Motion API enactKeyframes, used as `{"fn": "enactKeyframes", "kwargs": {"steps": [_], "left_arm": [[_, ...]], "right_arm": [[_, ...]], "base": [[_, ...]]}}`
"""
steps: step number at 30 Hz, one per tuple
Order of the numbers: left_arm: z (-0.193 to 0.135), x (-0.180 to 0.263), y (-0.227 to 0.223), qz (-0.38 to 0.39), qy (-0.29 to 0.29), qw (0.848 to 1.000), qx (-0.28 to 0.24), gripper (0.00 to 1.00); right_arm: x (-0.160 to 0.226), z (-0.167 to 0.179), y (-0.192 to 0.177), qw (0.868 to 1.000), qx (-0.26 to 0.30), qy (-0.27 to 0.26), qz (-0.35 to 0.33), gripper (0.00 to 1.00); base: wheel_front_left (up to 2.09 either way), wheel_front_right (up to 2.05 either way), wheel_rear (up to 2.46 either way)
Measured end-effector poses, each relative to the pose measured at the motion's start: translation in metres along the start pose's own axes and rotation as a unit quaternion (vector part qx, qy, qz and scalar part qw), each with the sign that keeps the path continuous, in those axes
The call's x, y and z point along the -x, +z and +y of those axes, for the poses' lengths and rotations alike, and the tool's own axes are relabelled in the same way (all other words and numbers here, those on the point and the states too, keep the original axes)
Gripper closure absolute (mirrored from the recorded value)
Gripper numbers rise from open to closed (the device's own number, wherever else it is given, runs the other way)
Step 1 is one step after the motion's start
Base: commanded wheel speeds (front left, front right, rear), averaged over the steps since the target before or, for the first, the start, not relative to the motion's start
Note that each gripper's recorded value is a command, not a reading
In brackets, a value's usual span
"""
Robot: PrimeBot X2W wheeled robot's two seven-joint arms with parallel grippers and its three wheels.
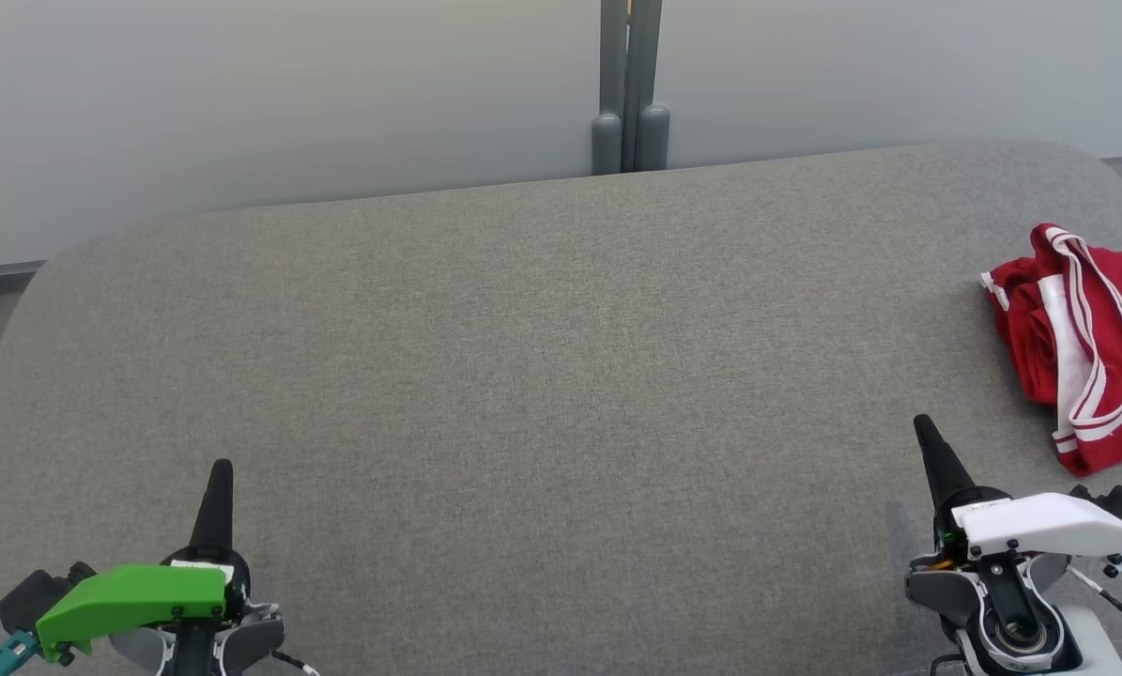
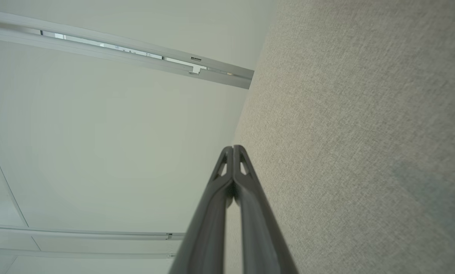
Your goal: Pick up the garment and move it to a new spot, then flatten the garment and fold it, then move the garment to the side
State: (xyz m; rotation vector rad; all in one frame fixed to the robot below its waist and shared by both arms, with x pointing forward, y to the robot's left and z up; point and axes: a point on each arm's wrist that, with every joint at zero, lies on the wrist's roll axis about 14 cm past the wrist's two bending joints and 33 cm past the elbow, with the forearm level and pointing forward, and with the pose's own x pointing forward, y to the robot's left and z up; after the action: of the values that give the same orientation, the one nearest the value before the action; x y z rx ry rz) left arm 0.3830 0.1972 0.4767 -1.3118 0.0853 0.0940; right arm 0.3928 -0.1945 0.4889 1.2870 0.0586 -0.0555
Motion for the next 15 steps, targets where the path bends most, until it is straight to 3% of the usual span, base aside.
{"fn": "enactKeyframes", "kwargs": {"steps": [15], "left_arm": [[-0.013,-0.003,0.004,0.002,-0.023,0.998,0.061,1.00]], "right_arm": [[-0.001,0.008,0.004,0.998,-0.068,0.016,0.000,1.00]], "base": [[0.00,0.00,0.00]]}}
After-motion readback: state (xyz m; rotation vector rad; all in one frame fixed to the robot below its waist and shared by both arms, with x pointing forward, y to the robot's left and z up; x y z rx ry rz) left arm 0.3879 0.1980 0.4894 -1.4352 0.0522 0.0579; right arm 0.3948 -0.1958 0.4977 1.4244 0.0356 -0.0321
